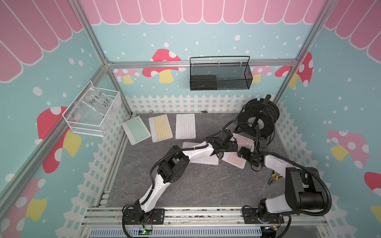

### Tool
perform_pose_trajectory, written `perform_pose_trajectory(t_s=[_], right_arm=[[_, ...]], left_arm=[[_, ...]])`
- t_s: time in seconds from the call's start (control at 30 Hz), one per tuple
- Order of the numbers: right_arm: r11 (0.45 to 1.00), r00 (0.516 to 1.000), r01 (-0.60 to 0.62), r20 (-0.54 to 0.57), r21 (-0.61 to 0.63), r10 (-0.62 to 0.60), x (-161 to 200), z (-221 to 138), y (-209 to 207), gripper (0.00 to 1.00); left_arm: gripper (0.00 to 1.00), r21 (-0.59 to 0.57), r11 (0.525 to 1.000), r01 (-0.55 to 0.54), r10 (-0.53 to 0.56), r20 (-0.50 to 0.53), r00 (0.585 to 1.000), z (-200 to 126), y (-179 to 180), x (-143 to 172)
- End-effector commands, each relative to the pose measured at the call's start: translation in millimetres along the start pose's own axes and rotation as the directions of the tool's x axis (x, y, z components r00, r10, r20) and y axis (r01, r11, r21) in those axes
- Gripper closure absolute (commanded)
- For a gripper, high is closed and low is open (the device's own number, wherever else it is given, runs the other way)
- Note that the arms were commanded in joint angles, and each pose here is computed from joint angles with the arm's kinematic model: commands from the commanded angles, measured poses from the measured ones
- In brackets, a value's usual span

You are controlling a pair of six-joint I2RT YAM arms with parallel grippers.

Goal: Stack the numeric keypads
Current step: Move the numeric keypad to the center of the board.

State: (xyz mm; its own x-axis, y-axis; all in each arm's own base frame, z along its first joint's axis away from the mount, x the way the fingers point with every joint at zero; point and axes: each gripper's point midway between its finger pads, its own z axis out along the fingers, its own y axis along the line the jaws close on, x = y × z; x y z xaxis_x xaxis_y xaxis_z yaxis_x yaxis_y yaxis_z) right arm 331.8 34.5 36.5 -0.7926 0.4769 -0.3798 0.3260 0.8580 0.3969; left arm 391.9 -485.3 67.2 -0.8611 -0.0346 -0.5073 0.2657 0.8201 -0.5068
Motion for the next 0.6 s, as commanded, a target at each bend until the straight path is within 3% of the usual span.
perform_pose_trajectory(t_s=[0.0,0.27,0.57], right_arm=[[1.0,0.999,-0.022,-0.03,-0.004,0.022,12,-1,-3,0.03],[0.998,0.997,-0.039,-0.074,-0.04,0.036,36,0,-4,0.03],[0.995,0.995,-0.046,-0.096,-0.09,0.037,72,-12,5,0.03]], left_arm=[[0.01,-0.056,0.998,0.004,-0.004,0.009,1.0,1,3,-1],[0.01,-0.076,0.996,0.035,-0.044,-0.123,0.991,28,8,44],[0.01,-0.004,0.999,0.04,-0.04,-0.176,0.984,11,-18,68]])
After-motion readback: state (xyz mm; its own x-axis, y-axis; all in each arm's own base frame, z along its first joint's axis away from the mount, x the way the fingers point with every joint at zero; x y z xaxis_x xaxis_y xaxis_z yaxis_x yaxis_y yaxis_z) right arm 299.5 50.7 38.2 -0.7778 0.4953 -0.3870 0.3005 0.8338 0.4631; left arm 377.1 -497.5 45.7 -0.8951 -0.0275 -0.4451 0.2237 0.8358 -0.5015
